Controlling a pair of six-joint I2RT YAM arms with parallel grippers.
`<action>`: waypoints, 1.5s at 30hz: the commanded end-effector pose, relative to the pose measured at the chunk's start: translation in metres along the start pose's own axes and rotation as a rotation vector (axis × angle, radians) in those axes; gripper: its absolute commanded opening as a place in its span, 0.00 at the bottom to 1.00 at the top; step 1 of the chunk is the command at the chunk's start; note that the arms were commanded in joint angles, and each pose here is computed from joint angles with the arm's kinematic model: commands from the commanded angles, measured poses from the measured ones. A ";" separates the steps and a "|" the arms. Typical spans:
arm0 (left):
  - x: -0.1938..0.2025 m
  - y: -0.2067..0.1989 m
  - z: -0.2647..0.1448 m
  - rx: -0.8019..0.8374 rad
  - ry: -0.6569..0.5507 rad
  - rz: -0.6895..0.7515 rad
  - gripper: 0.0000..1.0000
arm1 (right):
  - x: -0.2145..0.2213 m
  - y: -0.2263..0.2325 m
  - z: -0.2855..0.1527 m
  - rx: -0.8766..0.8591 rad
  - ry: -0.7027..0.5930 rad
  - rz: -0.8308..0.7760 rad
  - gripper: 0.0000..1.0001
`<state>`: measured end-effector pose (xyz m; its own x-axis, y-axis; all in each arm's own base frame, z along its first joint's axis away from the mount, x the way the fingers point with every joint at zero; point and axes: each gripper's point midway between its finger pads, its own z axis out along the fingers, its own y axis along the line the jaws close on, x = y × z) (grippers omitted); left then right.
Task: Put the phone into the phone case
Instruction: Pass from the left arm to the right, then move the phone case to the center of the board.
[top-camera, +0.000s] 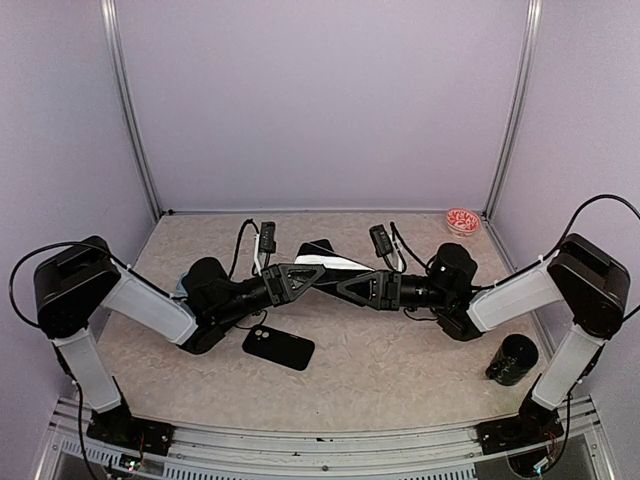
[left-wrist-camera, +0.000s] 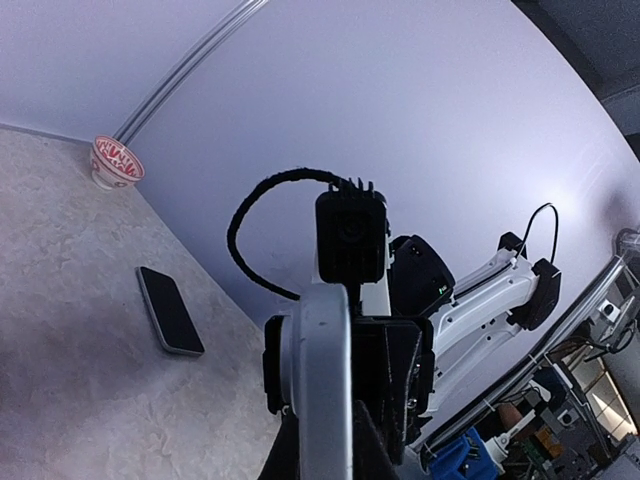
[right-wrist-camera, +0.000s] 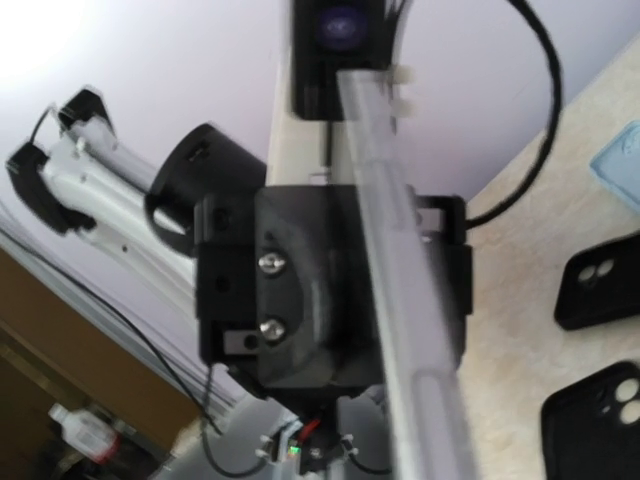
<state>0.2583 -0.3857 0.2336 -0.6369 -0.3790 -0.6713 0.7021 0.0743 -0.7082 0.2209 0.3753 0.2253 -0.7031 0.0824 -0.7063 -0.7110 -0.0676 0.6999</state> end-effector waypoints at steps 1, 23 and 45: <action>-0.012 0.000 0.001 0.001 -0.051 0.022 0.00 | -0.001 0.017 0.005 -0.077 0.014 -0.048 0.20; -0.006 0.035 -0.038 -0.230 -0.002 0.062 0.96 | 0.003 0.006 -0.008 0.038 0.035 -0.078 0.00; 0.016 0.089 -0.079 -0.667 0.335 0.345 0.99 | -0.012 -0.015 -0.053 0.380 0.034 -0.231 0.00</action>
<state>0.2835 -0.3169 0.1539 -0.6070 -0.1148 -0.7864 0.5514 0.6517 -0.5208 0.2325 0.3354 0.2059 -0.6069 0.0114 -0.7947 -0.7666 0.2557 0.5890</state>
